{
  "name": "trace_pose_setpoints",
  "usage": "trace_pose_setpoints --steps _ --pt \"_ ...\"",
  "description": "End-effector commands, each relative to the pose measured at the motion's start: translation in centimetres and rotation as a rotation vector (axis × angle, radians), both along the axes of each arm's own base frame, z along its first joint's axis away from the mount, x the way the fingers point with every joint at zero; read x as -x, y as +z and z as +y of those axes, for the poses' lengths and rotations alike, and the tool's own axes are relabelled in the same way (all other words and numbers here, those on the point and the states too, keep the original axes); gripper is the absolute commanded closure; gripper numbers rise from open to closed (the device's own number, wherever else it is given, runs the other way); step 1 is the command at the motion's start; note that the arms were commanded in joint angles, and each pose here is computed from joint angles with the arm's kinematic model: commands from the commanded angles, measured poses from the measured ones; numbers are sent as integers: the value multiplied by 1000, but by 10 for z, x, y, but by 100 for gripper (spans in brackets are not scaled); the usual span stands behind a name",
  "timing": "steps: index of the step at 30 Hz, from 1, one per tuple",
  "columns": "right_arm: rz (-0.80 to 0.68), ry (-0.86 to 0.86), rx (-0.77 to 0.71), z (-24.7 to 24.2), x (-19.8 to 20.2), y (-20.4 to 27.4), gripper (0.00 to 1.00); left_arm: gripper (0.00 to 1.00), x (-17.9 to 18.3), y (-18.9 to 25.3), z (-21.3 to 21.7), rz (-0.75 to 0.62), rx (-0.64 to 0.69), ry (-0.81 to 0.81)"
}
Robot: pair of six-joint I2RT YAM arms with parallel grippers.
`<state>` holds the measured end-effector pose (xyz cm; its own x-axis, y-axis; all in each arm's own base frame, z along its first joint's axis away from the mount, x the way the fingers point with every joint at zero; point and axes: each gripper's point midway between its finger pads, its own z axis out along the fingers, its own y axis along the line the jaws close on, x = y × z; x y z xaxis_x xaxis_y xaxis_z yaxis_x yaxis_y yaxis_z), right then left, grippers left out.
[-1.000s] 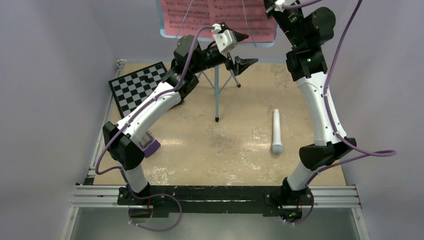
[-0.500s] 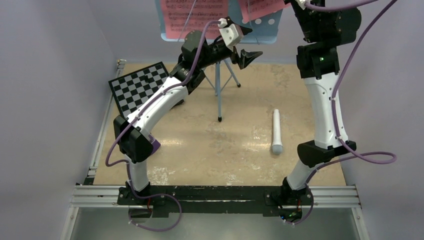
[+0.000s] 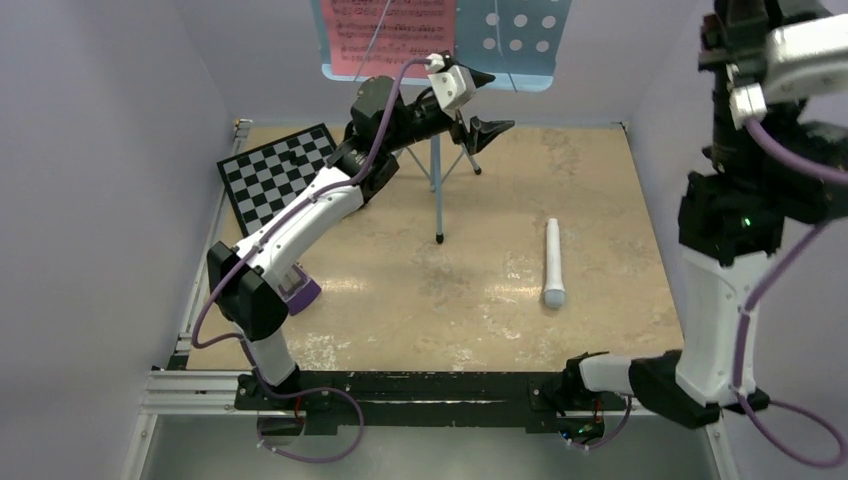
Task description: Pack up the instrument practice props
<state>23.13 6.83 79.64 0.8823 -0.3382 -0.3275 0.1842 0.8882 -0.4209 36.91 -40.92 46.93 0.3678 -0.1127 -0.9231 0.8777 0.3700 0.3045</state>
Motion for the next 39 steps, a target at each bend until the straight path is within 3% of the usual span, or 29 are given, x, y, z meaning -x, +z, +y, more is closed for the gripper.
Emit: trace_pose_setpoints --steps 1,4,7,11,16,23,28,30,33,39 --pt "99 -175 -9 -34 20 -29 100 14 25 53 30 -127 78 37" --pt "448 -192 -60 -51 -4 -117 100 14 35 59 45 -147 81 59" --pt "694 -240 -114 -69 -6 -212 100 13 52 61 59 -181 55 69" --pt "1162 -280 -292 -86 6 -355 100 13 73 54 74 -234 6 62" --pt "1438 -332 -244 -96 12 -462 100 13 85 43 85 -251 -30 70" --pt "1680 -175 -191 -87 22 -494 100 13 88 16 92 -235 -70 91" --pt "1805 244 -309 -58 25 -472 100 13 88 -3 96 -201 -91 106" --pt "1848 292 -321 -58 26 -468 100 13 87 -7 98 -197 -96 114" --pt "1885 216 -384 -80 12 -488 100 13 85 -12 98 -193 -103 123" --pt "1923 -52 -377 -141 -17 -547 100 13 83 -17 100 -189 -115 137"
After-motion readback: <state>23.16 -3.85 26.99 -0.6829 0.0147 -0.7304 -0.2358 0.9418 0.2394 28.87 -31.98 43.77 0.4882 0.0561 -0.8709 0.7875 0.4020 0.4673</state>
